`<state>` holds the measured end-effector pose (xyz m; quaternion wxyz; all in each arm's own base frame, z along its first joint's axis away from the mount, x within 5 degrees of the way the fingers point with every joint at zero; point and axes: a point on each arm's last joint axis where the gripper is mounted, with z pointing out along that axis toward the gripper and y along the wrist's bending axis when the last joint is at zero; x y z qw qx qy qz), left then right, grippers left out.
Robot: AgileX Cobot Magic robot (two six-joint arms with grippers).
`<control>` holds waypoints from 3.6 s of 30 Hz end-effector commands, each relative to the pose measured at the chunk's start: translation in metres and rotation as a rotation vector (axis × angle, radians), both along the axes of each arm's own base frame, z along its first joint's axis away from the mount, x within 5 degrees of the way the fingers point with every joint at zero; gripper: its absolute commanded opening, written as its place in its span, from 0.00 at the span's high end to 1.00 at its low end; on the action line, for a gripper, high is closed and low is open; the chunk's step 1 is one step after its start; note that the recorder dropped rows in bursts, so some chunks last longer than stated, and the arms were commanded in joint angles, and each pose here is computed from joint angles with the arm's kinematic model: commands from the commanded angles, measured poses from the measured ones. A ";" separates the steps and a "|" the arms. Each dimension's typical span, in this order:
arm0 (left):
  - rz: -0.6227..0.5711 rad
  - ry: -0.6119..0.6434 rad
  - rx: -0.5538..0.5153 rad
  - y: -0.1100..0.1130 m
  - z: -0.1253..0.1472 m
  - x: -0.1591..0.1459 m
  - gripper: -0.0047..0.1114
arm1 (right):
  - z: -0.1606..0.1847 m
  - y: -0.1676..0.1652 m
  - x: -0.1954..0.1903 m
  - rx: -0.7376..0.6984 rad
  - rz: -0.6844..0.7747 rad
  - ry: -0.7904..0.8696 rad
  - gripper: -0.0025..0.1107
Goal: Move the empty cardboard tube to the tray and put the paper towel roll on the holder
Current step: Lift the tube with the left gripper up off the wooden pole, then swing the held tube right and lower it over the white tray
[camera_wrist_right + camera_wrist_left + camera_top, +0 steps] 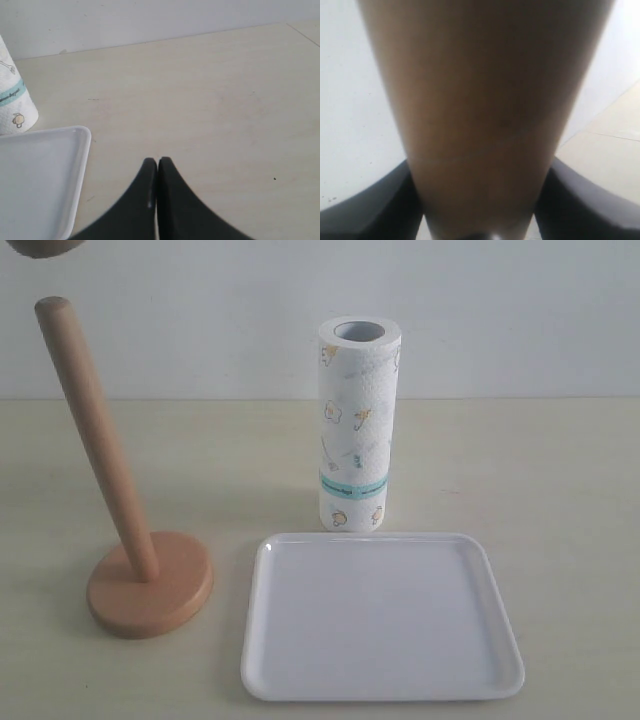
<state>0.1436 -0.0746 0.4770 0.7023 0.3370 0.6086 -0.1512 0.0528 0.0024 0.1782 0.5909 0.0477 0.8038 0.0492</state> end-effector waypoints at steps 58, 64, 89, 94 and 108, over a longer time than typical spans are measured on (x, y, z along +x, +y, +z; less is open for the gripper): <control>-0.291 0.477 1.039 -0.185 -0.201 0.093 0.92 | 0.001 0.000 0.000 -0.006 -0.005 -0.010 0.98; -0.316 0.483 1.105 -0.205 -0.221 0.095 0.92 | 0.001 0.000 0.000 -0.006 -0.005 -0.010 0.98; -0.298 0.703 1.161 -0.273 -0.269 0.129 0.92 | 0.001 0.000 0.000 -0.006 -0.005 -0.010 0.98; -0.291 0.740 1.183 -0.282 -0.273 0.136 0.92 | 0.001 0.000 0.000 -0.006 -0.005 -0.010 0.98; -0.387 0.733 1.317 -0.299 -0.301 0.132 0.92 | 0.001 0.000 0.000 -0.006 -0.005 -0.010 0.98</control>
